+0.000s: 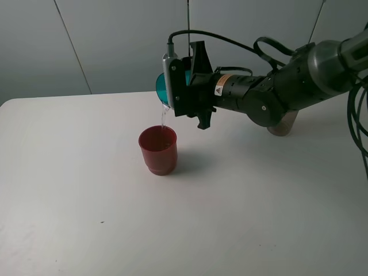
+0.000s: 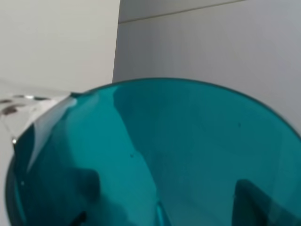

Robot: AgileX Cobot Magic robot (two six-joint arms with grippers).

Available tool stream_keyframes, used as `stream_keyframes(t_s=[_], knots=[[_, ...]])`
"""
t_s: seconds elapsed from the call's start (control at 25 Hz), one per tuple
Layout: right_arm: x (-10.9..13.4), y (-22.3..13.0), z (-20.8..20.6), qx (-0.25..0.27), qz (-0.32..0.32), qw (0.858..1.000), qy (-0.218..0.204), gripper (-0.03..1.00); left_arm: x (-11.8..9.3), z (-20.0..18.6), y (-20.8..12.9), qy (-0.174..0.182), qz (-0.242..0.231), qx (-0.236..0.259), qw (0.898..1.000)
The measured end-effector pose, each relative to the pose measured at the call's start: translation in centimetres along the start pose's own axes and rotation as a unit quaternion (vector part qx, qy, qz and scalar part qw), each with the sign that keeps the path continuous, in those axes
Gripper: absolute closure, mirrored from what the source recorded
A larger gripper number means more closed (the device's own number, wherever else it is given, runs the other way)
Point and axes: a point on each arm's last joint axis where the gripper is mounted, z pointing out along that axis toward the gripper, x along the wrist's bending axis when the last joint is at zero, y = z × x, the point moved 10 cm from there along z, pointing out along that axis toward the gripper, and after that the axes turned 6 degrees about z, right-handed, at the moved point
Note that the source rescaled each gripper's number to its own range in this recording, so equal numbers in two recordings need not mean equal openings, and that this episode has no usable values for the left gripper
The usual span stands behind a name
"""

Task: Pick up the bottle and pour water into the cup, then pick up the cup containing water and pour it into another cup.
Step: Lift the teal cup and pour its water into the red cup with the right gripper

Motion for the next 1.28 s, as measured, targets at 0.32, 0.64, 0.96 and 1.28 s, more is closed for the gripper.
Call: stream_keyframes(t_s=[0.32,0.64,0.96,1.28], knots=[[0.01,0.02,0.00,0.000,-0.028,1.000,0.000,0.94,0.00,0.00,0.00,0.000,0.000,0.000,1.000],[0.06,0.25,0.02,-0.002,-0.041,0.999,0.000,0.94,0.00,0.00,0.00,0.000,0.000,0.000,1.000],[-0.09,0.35,0.07,-0.002,-0.048,0.999,-0.002,0.94,0.00,0.00,0.00,0.000,0.000,0.000,1.000],[-0.47,0.17,0.17,0.004,-0.064,0.998,-0.006,0.94,0.00,0.00,0.00,0.000,0.000,0.000,1.000]])
